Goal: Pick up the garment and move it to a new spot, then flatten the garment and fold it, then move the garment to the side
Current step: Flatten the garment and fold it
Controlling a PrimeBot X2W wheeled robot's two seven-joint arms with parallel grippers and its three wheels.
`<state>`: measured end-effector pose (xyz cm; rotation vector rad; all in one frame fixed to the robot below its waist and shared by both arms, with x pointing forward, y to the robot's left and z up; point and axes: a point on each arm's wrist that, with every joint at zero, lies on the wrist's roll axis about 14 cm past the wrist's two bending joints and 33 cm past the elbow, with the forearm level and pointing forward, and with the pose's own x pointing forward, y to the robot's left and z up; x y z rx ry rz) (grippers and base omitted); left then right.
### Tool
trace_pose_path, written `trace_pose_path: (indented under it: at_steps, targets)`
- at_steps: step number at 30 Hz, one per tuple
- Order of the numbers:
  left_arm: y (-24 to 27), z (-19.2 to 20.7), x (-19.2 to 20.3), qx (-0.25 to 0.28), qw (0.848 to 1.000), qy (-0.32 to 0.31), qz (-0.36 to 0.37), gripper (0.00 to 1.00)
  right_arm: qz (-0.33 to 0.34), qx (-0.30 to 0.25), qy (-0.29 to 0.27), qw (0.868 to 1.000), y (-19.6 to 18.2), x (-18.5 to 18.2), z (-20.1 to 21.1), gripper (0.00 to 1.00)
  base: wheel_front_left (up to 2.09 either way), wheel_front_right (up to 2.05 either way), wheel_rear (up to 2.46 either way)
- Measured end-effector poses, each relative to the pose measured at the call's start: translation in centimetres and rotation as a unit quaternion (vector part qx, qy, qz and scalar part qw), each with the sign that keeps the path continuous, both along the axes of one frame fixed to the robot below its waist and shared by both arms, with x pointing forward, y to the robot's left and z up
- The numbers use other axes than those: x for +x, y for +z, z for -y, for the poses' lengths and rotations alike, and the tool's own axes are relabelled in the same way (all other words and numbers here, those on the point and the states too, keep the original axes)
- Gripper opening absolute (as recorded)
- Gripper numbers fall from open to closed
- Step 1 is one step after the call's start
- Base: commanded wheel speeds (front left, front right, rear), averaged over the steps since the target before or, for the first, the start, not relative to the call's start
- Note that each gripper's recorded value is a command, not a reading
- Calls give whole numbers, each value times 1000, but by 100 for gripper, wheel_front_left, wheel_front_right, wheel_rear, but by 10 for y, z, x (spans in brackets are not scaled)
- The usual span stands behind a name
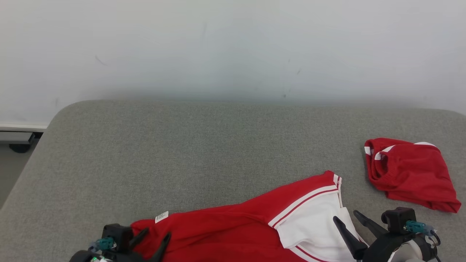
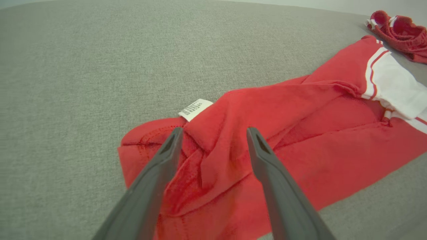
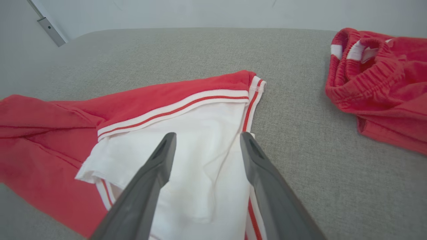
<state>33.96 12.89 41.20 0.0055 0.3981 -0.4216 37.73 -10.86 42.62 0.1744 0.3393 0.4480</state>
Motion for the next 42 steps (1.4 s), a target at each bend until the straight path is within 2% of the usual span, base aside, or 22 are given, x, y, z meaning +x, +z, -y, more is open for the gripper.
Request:
trace_pose_path:
  at_steps: [12,22,29,42]
  targets:
    - [7,-23,-9,-15,998,65,15,100,0,13,-41,999,3,-4,20,100,0,0,0]
    - [26,-38,-13,-51,991,115,45,100,-13,-10,-73,997,-7,-2,27,100,0,0,0]
    - [36,-55,-16,-68,984,155,63,100,-29,-34,-59,997,-8,13,12,100,0,0,0]
    - [37,-83,-29,-54,975,200,84,100,-81,-89,-45,992,-19,25,5,100,0,0,0]
